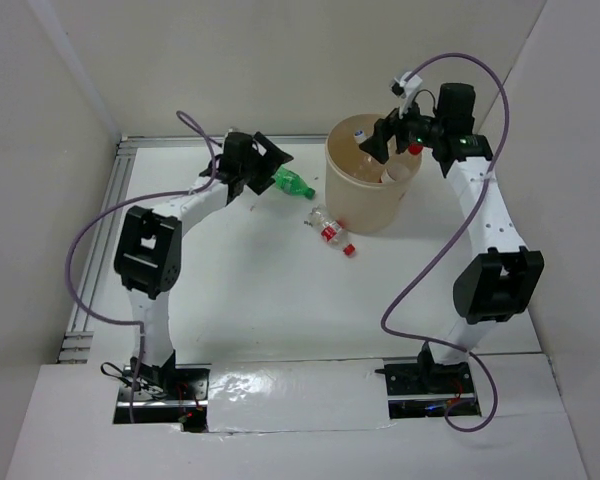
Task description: Put the plastic bottles in the bin
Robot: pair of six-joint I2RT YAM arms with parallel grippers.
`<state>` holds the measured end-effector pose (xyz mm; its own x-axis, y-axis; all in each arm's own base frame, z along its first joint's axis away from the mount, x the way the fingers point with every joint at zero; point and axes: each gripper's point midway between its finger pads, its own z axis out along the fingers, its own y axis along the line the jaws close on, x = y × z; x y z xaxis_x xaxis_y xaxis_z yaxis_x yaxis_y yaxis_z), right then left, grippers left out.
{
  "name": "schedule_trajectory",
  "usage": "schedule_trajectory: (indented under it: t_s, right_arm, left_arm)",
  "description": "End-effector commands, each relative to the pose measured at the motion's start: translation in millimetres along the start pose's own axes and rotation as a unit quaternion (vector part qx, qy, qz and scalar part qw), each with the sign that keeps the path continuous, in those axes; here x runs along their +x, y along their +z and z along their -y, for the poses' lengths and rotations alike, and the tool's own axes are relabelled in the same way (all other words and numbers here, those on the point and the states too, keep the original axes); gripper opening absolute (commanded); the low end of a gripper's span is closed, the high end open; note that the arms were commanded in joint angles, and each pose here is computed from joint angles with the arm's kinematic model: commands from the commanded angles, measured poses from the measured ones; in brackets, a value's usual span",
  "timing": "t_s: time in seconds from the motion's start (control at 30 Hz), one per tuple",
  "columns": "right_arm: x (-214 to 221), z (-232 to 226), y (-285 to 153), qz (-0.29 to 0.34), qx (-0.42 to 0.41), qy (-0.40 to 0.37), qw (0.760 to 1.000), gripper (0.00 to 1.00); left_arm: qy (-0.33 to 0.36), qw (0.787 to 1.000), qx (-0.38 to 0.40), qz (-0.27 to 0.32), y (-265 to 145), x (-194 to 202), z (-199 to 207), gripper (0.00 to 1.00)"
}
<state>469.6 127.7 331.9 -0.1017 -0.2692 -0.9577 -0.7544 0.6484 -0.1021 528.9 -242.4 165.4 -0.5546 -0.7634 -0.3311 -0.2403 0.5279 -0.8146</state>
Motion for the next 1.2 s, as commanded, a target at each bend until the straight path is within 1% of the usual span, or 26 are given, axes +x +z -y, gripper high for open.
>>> schedule_trajectory:
  t_s: [0.0,0.03,0.07,0.13,0.17,0.2,0.23,0.27,0.3,0.33,0.37,0.4,0.47,0.6,0.63,0.67,0.77,0.8,0.83,0.87,0.9,0.97,1.07,1.1,1.17]
  right_arm:
    - [-49.1,-23.0,-49.0,0.054,-0.004,-0.012,0.998,1.00]
    - [-37.2,-24.6,-51.5,0.045,-0.003,-0.002,0.999,1.00]
    - [-34.9,-21.8,-58.4,0.046,0.007,0.003,0.999,1.00]
    - [-25.2,-22.4,-70.4,0.045,0.016,0.008,0.999,1.00]
    - [-19.2,-23.7,-73.2,0.042,0.015,0.013,0.999,1.00]
    - [-16.3,-24.5,-78.3,0.041,0.020,0.015,0.999,1.00]
    - [0.5,-23.2,-76.7,0.029,0.020,0.032,0.999,1.00]
    - [2.3,-21.0,-82.6,0.032,0.025,0.032,0.999,1.00]
    - [8.4,-21.3,-83.0,0.030,0.021,0.038,0.999,1.00]
    - [17.5,-25.5,-82.5,0.023,0.018,0.051,0.998,1.00]
    - [20.9,-23.8,-86.7,0.022,0.024,0.054,0.998,1.00]
    - [24.4,-22.4,-87.8,0.023,0.024,0.057,0.998,1.00]
    - [32.3,-27.8,-87.4,0.019,0.017,0.064,0.998,1.00]
    - [45.0,-27.4,-92.1,0.014,0.025,0.080,0.996,1.00]
    - [42.6,-27.6,-91.8,0.018,0.022,0.076,0.997,1.00]
    - [45.0,-31.2,-92.7,0.017,0.021,0.087,0.996,1.00]
    - [48.5,-28.4,-97.6,0.022,0.029,0.099,0.994,1.00]
    - [50.7,-28.1,-96.7,0.023,0.029,0.098,0.995,1.00]
    - [47.5,-28.7,-100.6,0.027,0.030,0.100,0.994,1.00]
    - [50.2,-28.8,-99.7,0.027,0.030,0.101,0.994,1.00]
    - [51.0,-26.5,-101.8,0.027,0.034,0.106,0.993,1.00]
    - [53.4,-28.4,-100.5,0.028,0.029,0.112,0.993,1.00]
    - [54.3,-29.6,-100.6,0.032,0.030,0.113,0.993,1.00]
    - [55.9,-29.6,-99.8,0.033,0.031,0.116,0.992,1.00]
    - [58.1,-29.5,-99.0,0.033,0.031,0.116,0.992,1.00]
  left_arm:
    - [-0.003,0.999,-0.054,0.008,31.6,-6.9,-5.5,1.00]
    - [0.006,0.998,-0.058,0.000,37.9,-2.0,-2.3,1.00]
    - [0.006,0.998,-0.056,0.001,47.4,-4.8,2.4,1.00]
    - [-0.001,0.999,-0.041,0.003,53.4,-3.9,4.6,1.00]
    - [0.000,1.000,-0.019,0.008,54.3,-4.4,9.4,1.00]
    - [-0.003,1.000,0.016,0.018,48.9,-8.8,25.0,1.00]
    - [-0.006,0.999,0.038,0.021,50.5,-8.9,29.9,1.00]
    - [-0.009,0.996,0.078,0.032,49.5,-14.3,47.7,1.00]
    - [-0.006,0.994,0.099,0.033,48.7,-17.7,61.2,1.00]
    - [-0.004,0.994,0.111,0.015,57.8,-10.5,61.3,1.00]
    - [0.000,0.990,0.138,0.017,57.6,-15.4,80.0,1.00]
    - [-0.004,0.988,0.157,0.016,59.8,-16.3,88.4,1.00]
    - [-0.015,0.985,0.170,0.013,69.2,-15.6,91.3,1.00]
    - [-0.025,0.989,0.147,0.020,89.1,-17.4,78.6,1.00]
    - [-0.029,0.992,0.119,0.019,95.4,-15.4,65.6,1.00]
    - [-0.025,0.994,0.106,0.028,100.3,-17.5,58.1,1.00]
    - [-0.023,0.997,0.073,0.032,111.4,-15.7,38.3,1.00]
    - [-0.019,0.998,0.056,0.033,117.1,-13.2,25.7,1.00]
    - [-0.017,0.998,0.056,0.028,116.1,-7.1,30.4,1.00]
    - [-0.011,0.999,0.041,0.031,120.0,-6.3,20.4,1.00]
    - [-0.007,0.999,0.031,0.032,121.1,-7.6,18.8,1.00]
    - [0.001,0.999,0.028,0.026,121.2,-0.7,18.3,1.00]
    - [0.014,1.000,0.004,0.022,110.1,-1.7,16.5,1.00]
    - [0.026,0.999,-0.008,0.022,102.0,-2.3,13.6,1.00]
    - [0.030,0.998,-0.053,0.010,90.5,2.8,-5.1,1.00]
